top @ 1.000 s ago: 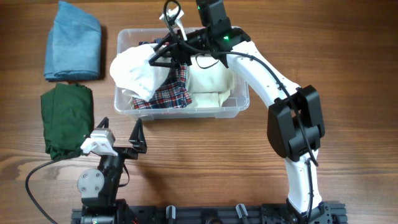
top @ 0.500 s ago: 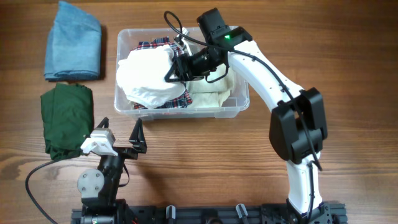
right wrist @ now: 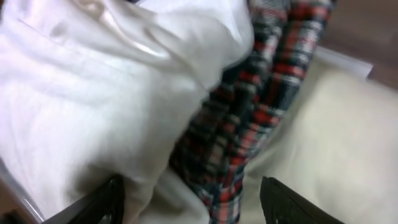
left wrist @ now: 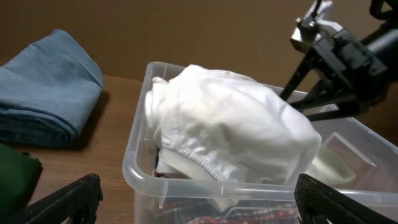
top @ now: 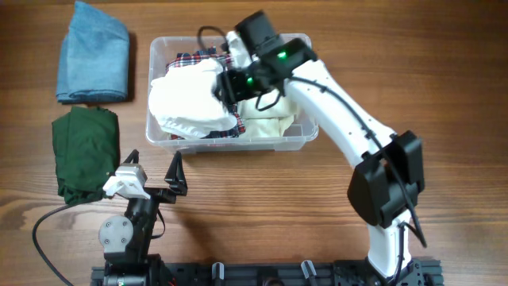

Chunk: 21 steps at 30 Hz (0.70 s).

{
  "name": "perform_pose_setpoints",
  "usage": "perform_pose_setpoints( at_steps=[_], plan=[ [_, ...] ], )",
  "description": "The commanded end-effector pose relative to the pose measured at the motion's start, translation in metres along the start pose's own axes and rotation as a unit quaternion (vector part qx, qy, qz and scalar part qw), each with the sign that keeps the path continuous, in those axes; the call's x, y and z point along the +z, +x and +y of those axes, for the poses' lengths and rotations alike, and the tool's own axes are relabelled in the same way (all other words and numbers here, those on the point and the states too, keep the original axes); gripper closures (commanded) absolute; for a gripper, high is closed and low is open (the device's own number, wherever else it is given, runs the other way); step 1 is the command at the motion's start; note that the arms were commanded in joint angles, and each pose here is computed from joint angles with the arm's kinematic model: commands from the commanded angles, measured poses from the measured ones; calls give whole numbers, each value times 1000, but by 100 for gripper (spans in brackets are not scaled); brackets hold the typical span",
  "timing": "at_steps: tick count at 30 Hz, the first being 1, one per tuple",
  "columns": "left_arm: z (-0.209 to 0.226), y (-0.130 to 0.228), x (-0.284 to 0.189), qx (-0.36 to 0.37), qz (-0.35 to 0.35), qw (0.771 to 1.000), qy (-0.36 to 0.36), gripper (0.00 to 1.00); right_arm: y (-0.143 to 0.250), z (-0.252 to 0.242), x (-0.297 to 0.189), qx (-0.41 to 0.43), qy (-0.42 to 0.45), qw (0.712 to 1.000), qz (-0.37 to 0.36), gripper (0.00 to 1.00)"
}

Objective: Pack container
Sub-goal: 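Press and tuck the white shirt down into the container with the right gripper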

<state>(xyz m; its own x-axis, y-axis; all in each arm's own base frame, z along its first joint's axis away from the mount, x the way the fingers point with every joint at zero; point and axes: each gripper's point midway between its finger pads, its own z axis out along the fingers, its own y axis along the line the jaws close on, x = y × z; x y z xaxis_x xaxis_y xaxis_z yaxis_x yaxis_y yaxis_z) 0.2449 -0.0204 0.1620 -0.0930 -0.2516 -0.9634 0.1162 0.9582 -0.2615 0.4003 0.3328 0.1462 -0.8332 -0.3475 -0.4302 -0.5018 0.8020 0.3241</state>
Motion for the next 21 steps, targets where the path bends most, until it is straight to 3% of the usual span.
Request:
perform_pose_setpoints(
  at_steps=[1, 6, 12, 13, 15, 17, 18, 21],
  plan=[
    [3, 2, 0, -3, 0, 1000, -8, 0, -29, 13, -25, -74, 79, 991, -76, 30],
    [3, 2, 0, -3, 0, 1000, -8, 0, -54, 22, -54, -98, 107, 980, -140, 30],
    [3, 2, 0, -3, 0, 1000, -8, 0, -58, 13, -59, -107, 122, 976, -145, 30],
    [3, 2, 0, -3, 0, 1000, -8, 0, -57, 17, -58, -119, 114, 976, -144, 34],
    [3, 2, 0, -3, 0, 1000, -8, 0, -54, 28, -55, -138, 103, 975, -138, 54],
    [3, 2, 0, -3, 0, 1000, -8, 0, -48, 35, -52, -143, 98, 976, -130, 88],
    [3, 2, 0, -3, 0, 1000, -8, 0, -44, 37, -51, -145, 95, 977, -123, 96],
    [3, 2, 0, -3, 0, 1000, -8, 0, -29, 49, -45, -148, 53, 983, -92, 96]
  ],
)
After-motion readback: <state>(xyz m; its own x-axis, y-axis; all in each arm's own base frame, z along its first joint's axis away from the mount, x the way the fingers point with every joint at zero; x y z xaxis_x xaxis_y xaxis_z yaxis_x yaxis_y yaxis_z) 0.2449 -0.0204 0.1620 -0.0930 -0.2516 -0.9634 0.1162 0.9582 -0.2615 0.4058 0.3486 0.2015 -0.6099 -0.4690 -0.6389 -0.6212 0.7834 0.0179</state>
